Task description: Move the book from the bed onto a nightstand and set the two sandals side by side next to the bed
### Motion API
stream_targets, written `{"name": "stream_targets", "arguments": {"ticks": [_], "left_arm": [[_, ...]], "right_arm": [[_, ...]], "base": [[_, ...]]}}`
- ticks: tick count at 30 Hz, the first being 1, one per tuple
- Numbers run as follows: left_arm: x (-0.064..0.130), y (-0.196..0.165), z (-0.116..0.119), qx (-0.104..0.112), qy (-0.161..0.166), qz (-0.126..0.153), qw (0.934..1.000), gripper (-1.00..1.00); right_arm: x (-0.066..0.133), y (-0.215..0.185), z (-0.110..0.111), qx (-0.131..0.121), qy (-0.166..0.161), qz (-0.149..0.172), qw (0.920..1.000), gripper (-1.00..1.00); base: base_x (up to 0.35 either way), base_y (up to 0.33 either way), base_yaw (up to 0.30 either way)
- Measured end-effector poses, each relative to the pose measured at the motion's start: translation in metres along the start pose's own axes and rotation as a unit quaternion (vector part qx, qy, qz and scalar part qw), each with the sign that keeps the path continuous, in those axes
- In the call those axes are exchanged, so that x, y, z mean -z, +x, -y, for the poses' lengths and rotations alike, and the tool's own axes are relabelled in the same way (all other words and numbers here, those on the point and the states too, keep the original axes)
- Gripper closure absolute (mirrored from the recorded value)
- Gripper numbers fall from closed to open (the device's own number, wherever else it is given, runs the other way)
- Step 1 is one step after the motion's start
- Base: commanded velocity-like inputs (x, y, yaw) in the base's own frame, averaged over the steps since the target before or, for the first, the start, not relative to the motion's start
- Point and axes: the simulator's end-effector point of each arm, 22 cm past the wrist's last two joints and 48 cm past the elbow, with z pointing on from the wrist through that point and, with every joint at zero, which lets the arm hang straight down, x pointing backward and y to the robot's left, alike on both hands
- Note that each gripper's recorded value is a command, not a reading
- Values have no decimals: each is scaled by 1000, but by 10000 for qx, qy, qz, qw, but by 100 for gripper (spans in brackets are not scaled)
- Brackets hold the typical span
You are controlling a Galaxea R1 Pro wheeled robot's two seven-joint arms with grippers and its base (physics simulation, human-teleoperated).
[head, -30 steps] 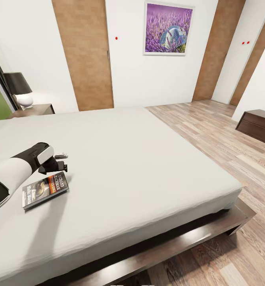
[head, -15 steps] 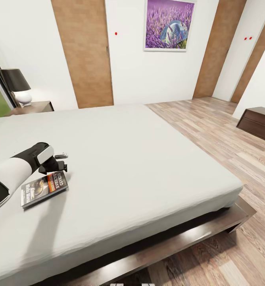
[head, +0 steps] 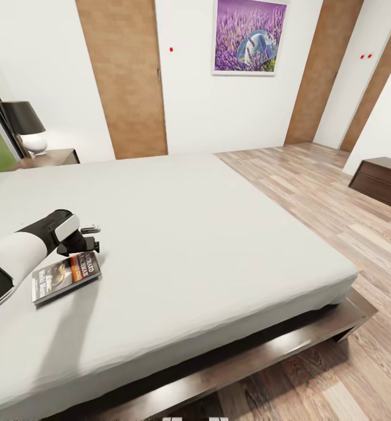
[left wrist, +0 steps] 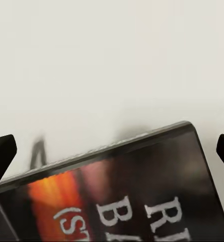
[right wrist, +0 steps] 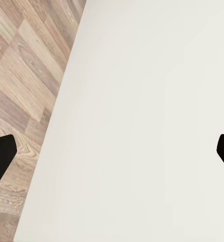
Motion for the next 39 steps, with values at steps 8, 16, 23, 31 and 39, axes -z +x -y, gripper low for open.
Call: {"name": "stream_targets", "arguments": {"ticks": [8, 16, 23, 31, 39], "left_arm": [[0, 0, 1, -7, 1, 3, 10000, -100], [0, 0, 0, -6, -6, 7, 10000, -100], [0, 0, 0, -7, -9, 6, 10000, -100], [0, 0, 0, -12, -10, 8, 10000, -100], [0, 0, 1, 0, 13, 5, 10000, -100]], "right_arm": [[0, 0, 0, 3, 1, 2, 10000, -100], [0, 0, 0, 5, 1, 5, 10000, -100], [0, 0, 0, 9, 5, 5, 10000, -100], [0, 0, 3, 80, 92, 7, 9999, -100], [1, 0, 4, 105, 123, 11, 9999, -100]], "base": [[-226, 0, 0], [-96, 0, 0], [-14, 0, 0], [-51, 0, 0], [-138, 0, 0]]}}
